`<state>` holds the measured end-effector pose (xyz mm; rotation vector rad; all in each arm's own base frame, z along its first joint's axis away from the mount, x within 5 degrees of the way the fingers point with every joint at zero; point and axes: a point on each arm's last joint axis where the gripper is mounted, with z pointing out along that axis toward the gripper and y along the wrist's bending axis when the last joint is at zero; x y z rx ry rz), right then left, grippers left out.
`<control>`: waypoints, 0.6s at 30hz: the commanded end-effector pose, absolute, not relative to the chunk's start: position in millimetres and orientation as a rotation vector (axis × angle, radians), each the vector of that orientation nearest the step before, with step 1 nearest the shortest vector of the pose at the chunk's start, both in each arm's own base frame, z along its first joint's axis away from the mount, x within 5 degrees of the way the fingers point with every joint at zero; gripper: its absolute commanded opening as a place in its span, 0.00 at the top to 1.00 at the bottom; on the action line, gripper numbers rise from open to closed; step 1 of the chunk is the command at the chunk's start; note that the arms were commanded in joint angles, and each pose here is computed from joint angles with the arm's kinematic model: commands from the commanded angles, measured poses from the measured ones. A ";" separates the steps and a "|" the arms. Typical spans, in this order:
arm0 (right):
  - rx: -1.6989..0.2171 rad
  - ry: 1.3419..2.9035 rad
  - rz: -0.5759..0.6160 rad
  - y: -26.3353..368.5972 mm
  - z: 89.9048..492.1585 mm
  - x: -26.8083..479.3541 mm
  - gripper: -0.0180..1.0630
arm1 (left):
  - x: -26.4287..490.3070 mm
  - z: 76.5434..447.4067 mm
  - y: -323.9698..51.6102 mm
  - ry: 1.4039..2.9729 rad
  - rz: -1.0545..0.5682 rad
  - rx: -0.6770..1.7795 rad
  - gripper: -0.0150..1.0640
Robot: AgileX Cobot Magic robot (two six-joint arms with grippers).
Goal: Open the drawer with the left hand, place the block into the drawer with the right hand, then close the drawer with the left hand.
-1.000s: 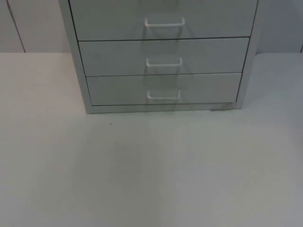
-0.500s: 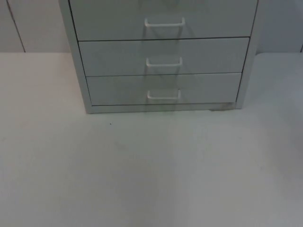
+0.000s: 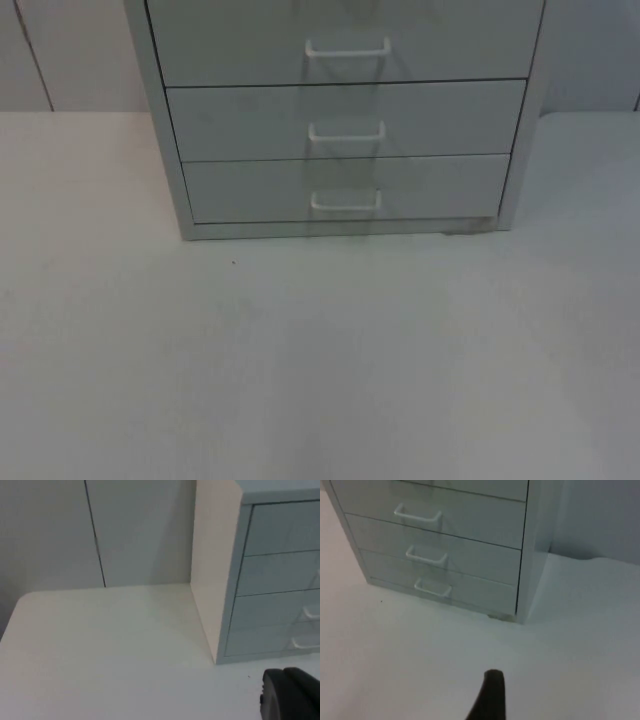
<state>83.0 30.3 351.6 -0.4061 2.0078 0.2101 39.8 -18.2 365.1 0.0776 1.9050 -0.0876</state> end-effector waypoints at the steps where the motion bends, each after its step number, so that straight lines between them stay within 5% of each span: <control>1: -0.413 1.983 0.216 29.0 353.4 69.3 0.32 | 26.7 363.6 -22.4 1.885 -0.097 0.092 0.99; 11: -0.363 1.917 0.192 16.9 350.4 10.8 0.32 | -41.6 353.0 -33.6 1.692 -0.106 0.093 0.99; 18: -0.239 1.919 0.137 4.8 333.7 -9.4 0.32 | -36.8 339.9 -28.3 1.783 -0.109 0.071 0.99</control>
